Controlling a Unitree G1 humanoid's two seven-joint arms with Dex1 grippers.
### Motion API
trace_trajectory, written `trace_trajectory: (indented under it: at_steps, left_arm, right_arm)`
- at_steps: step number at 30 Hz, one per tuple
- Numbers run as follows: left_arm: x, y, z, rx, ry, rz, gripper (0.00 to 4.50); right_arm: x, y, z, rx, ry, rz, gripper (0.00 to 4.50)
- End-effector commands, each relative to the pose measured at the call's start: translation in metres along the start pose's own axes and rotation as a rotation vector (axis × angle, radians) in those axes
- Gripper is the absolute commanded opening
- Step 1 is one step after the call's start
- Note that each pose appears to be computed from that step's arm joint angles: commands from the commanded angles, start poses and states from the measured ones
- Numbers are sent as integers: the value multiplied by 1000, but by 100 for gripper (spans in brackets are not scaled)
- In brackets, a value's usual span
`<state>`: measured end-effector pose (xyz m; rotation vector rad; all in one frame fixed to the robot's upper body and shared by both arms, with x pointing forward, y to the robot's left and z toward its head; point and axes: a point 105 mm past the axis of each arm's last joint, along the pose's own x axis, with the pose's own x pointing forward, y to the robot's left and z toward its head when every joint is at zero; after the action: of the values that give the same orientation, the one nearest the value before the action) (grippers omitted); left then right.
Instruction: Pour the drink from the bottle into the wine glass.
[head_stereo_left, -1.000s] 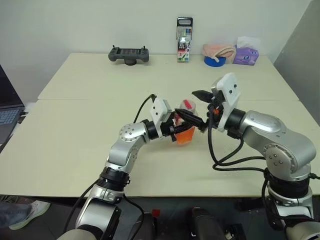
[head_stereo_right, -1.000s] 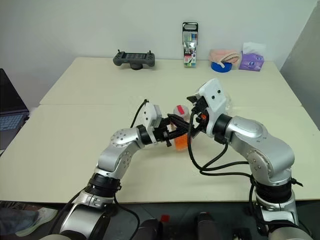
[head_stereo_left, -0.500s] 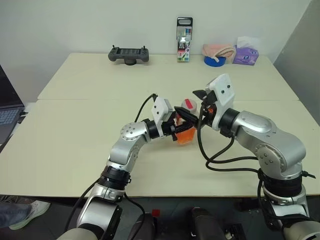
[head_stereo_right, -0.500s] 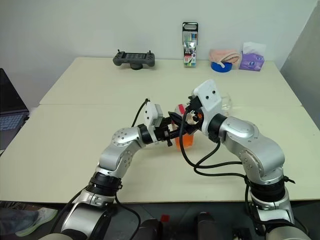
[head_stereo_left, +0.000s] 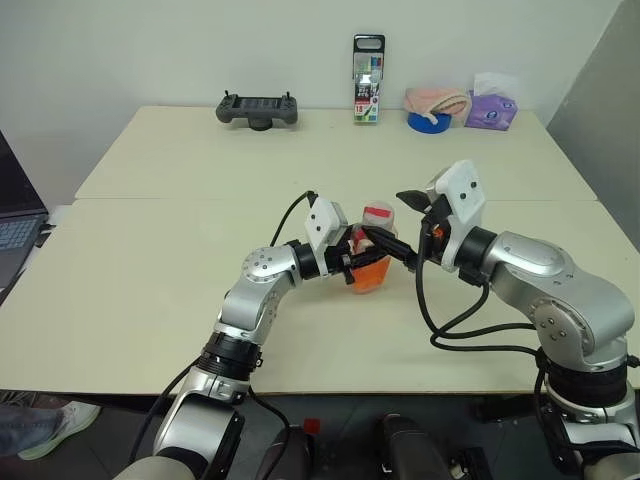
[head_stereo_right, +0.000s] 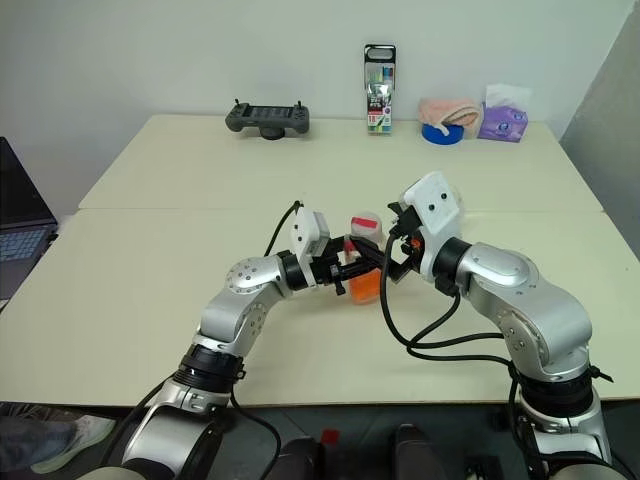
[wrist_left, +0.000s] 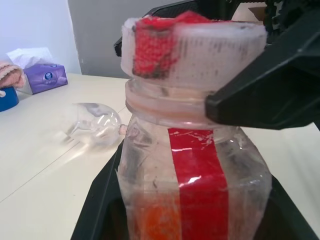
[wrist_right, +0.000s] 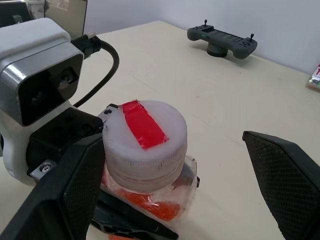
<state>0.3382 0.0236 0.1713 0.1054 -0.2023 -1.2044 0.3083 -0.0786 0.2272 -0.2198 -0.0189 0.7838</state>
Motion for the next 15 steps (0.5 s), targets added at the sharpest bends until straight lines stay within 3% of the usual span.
trace_trajectory:
  at_steps: [1,9,15]
  left_arm:
    - [-4,5,19,62,-54,11,171]
    - [-7,9,18,67,-42,24,171]
    - [-6,10,18,69,-42,25,171]
  right_arm:
    - [-10,-4,7,-34,-26,-25,450]
    - [-18,18,10,-39,-39,85,450]
    - [-12,14,24,40,-109,39,450]
